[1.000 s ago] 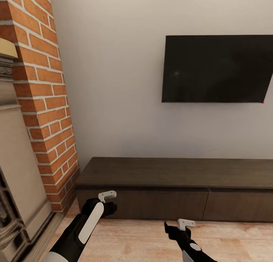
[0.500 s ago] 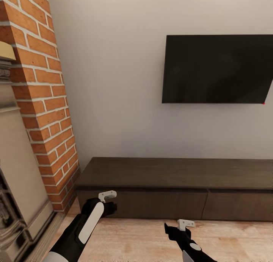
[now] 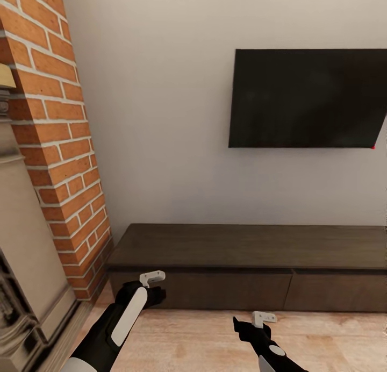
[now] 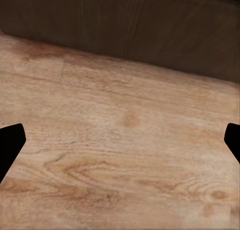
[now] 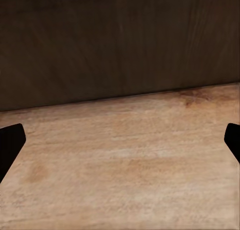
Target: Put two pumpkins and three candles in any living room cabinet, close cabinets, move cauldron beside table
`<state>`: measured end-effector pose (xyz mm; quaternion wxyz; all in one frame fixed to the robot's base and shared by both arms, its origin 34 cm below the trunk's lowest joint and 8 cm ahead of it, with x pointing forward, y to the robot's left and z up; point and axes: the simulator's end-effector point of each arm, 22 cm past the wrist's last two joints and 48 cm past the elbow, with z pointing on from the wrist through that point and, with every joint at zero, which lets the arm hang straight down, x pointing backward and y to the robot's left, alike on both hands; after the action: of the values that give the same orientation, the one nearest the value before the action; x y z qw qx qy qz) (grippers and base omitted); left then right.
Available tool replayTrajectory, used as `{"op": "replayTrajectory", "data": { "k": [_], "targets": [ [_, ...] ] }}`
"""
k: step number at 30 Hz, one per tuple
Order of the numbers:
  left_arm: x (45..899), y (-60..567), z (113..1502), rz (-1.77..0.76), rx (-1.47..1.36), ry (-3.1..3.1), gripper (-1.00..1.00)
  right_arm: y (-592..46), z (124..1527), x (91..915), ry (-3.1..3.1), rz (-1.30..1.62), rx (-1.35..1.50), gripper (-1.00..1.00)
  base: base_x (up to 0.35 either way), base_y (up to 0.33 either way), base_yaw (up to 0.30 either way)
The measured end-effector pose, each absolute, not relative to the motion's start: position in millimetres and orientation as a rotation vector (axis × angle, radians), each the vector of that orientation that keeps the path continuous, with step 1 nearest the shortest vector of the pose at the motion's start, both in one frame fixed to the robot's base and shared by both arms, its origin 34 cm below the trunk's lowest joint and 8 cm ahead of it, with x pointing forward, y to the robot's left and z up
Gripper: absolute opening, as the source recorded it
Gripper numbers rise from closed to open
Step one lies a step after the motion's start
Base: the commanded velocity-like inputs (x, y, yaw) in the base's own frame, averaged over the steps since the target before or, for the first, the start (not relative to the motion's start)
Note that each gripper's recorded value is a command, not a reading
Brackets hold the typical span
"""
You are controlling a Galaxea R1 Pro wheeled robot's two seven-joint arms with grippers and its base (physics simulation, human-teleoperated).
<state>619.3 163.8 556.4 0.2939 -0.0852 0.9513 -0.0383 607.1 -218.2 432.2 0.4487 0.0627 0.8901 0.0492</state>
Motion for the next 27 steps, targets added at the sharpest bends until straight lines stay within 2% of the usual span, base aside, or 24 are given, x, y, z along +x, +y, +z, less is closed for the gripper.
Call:
{"op": "replayTrajectory", "data": {
  "k": [8,22,27],
  "targets": [
    [621.9,163.7,566.9,-0.101,-0.228,2.546,1.00,-219.1,442.7,608.0,2.216,0.120,0.158,1.00,-0.016,0.000,-0.066],
    [624.4,173.5,585.6,-0.042,-0.249,2.570,1.00,-216.8,465.7,611.9,2.219,0.120,0.154,1.00,-0.141,0.019,-0.060],
    [626.1,173.7,596.0,-0.039,-0.250,2.570,1.00,-216.8,475.8,613.5,2.220,0.119,0.154,1.00,-0.035,0.000,-0.002]
  ]
}}
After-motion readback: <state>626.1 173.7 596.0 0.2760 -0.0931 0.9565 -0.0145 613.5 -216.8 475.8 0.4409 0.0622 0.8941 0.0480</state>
